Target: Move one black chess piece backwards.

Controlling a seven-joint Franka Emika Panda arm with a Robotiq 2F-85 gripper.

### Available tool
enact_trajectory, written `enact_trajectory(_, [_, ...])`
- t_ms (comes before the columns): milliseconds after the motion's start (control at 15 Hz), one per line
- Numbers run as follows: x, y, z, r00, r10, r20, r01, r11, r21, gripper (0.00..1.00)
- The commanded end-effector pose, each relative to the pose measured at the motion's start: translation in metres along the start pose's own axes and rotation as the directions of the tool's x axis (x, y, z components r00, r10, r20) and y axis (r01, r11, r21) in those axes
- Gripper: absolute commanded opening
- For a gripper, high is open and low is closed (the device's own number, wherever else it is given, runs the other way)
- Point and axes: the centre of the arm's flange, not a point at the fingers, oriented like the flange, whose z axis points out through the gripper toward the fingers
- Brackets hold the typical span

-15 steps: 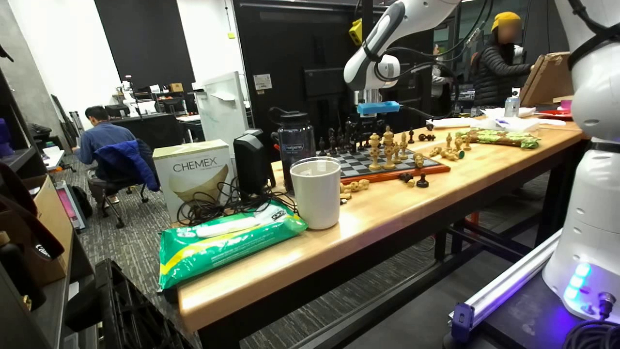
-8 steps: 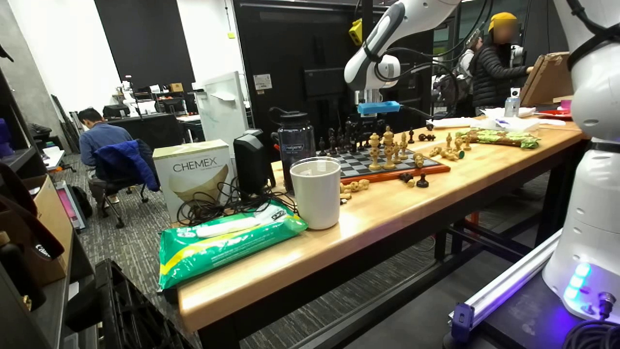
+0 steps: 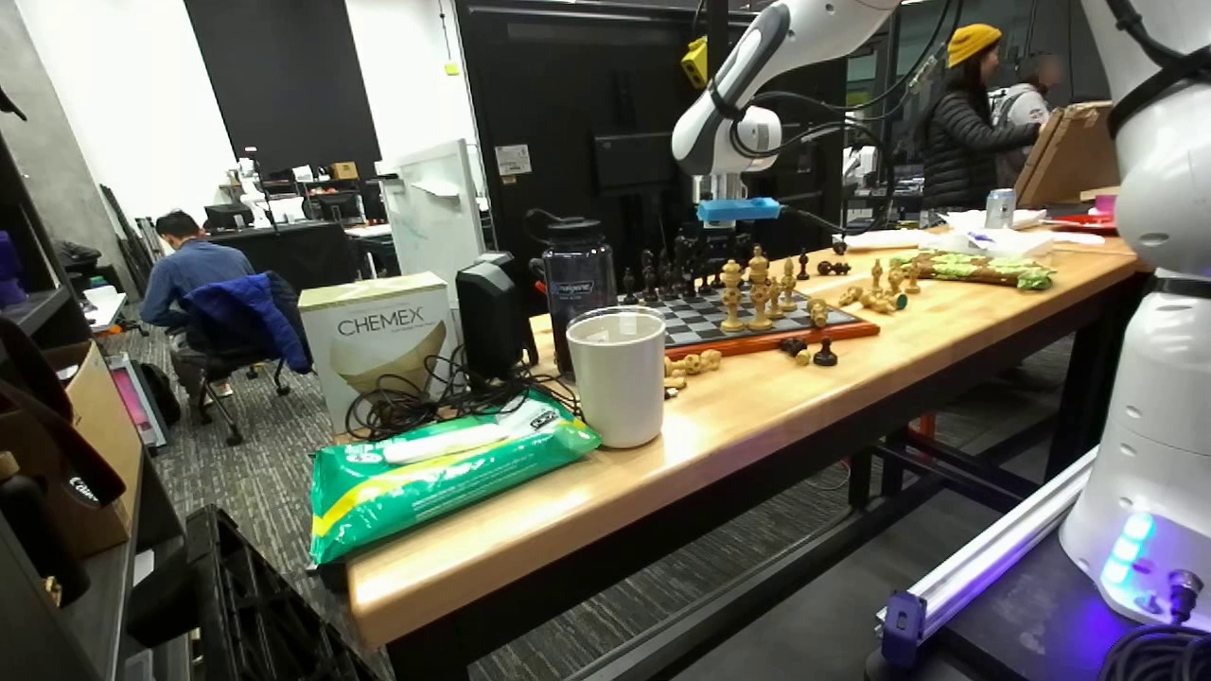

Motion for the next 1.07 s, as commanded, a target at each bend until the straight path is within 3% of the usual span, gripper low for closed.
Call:
enact_trajectory(0, [-0.006, -0.003, -0.008, 1.000, 0.006, 0.010, -0.007, 1.000, 0.021, 1.00])
enact_trajectory(1000, [-0.027, -0.012, -0.010, 1.000, 0.003, 0.012, -0.003, 1.000, 0.014, 1.00])
